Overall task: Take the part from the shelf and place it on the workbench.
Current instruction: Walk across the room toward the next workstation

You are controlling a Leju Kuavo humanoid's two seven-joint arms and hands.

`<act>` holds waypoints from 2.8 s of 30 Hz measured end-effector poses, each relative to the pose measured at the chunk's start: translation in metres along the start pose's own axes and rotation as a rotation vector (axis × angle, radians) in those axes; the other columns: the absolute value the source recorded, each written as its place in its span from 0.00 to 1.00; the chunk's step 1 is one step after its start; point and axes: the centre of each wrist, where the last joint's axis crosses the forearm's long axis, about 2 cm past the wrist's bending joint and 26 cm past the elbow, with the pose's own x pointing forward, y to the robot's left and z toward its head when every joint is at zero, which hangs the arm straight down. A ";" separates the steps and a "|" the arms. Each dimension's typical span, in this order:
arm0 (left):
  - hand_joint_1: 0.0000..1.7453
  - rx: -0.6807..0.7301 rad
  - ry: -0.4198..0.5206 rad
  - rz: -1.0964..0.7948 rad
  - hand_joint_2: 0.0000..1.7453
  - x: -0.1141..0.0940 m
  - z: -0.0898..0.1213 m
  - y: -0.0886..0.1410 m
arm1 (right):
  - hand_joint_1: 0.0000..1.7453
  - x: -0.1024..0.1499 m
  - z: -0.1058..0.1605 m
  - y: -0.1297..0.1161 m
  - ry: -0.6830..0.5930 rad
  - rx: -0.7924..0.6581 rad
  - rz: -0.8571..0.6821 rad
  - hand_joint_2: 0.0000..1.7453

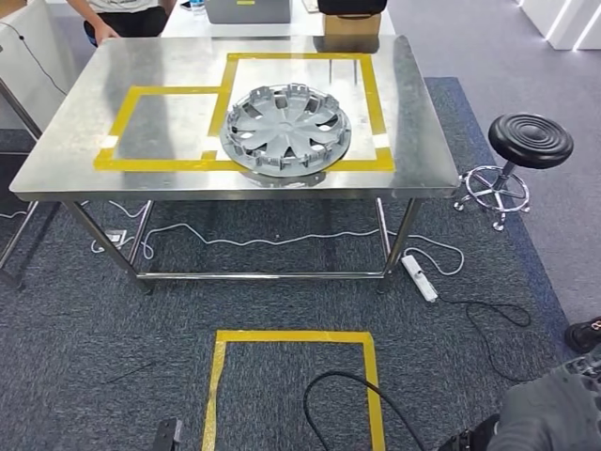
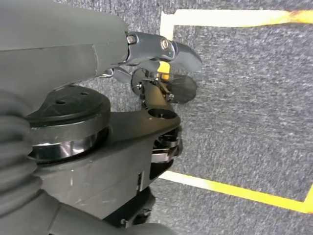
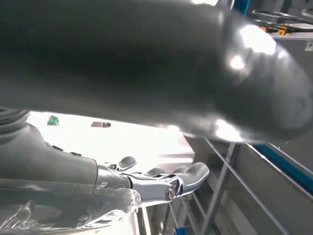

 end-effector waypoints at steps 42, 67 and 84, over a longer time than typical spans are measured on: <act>0.00 0.203 0.298 -0.518 0.00 0.002 0.000 0.002 | 0.00 -0.005 0.020 0.013 0.138 0.090 -0.141 1.00; 0.00 0.208 0.291 -0.525 0.00 0.003 0.000 -0.001 | 0.00 -0.026 0.048 0.011 0.385 0.115 -0.104 1.00; 0.00 0.201 0.279 -0.537 0.00 0.003 0.000 -0.003 | 0.00 -0.072 0.097 -0.008 0.672 0.119 0.099 1.00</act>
